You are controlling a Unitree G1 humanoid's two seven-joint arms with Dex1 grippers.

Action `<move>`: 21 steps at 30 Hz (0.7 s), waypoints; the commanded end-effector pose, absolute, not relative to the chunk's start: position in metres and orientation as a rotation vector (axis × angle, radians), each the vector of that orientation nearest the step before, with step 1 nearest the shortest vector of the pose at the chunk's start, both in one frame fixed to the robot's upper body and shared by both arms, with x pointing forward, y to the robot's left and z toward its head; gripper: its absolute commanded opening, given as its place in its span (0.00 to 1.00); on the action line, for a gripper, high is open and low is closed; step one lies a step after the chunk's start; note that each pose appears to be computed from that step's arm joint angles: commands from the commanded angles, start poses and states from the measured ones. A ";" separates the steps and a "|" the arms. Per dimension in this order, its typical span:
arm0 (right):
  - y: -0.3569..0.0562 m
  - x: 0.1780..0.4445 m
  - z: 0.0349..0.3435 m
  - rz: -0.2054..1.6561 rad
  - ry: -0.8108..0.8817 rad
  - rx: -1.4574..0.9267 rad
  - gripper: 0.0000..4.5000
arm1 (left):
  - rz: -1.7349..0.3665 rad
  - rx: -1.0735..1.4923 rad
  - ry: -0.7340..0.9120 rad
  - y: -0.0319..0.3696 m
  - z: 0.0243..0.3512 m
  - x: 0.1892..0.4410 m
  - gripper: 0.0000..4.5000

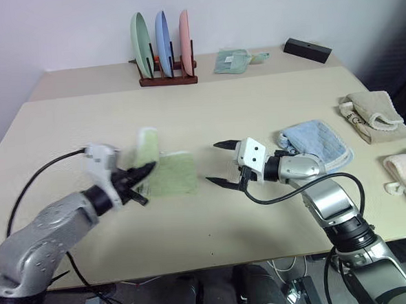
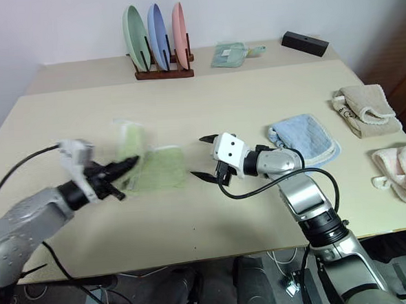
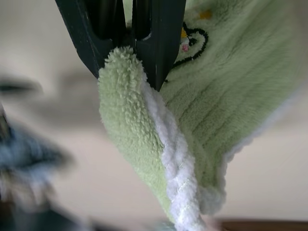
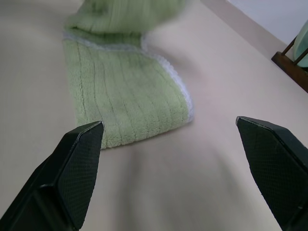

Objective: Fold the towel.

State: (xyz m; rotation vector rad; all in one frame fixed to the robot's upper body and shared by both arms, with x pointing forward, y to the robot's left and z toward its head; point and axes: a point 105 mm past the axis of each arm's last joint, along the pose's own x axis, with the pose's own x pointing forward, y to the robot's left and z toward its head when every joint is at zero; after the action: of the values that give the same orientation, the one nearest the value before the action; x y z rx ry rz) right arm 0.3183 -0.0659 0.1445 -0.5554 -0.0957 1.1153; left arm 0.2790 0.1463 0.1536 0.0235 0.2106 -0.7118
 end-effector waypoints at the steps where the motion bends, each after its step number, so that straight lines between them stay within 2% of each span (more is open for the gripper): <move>1: -0.065 0.317 0.156 1.098 -0.149 -0.572 1.00 | -0.749 0.125 0.258 0.134 0.138 0.283 0.01; 8: -0.068 0.317 0.156 1.070 -0.147 -0.571 1.00 | -0.794 0.085 0.321 0.122 0.124 0.289 0.01; 11: -0.068 0.318 0.157 1.062 -0.151 -0.572 1.00 | -0.814 0.023 0.333 0.122 0.125 0.286 0.22; 15: -0.069 0.319 0.158 1.061 -0.150 -0.574 1.00 | -0.818 -0.014 0.327 0.124 0.130 0.283 0.65; 17: -0.072 0.321 0.158 1.055 -0.147 -0.580 1.00 | -0.832 -0.106 0.281 0.135 0.146 0.274 0.89; 19: -0.077 0.324 0.160 1.046 -0.138 -0.581 1.00 | -0.816 -0.224 0.200 0.158 0.167 0.262 0.89; 21: -0.080 0.327 0.163 1.035 -0.131 -0.566 0.88 | -0.790 -0.274 0.169 0.175 0.178 0.256 0.90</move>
State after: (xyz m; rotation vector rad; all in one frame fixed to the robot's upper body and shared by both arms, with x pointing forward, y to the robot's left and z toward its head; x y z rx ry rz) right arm 0.3240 -0.0778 0.1452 -0.5689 -0.0785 1.0516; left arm 0.2628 0.1670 0.1512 -0.2589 0.2611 -0.7690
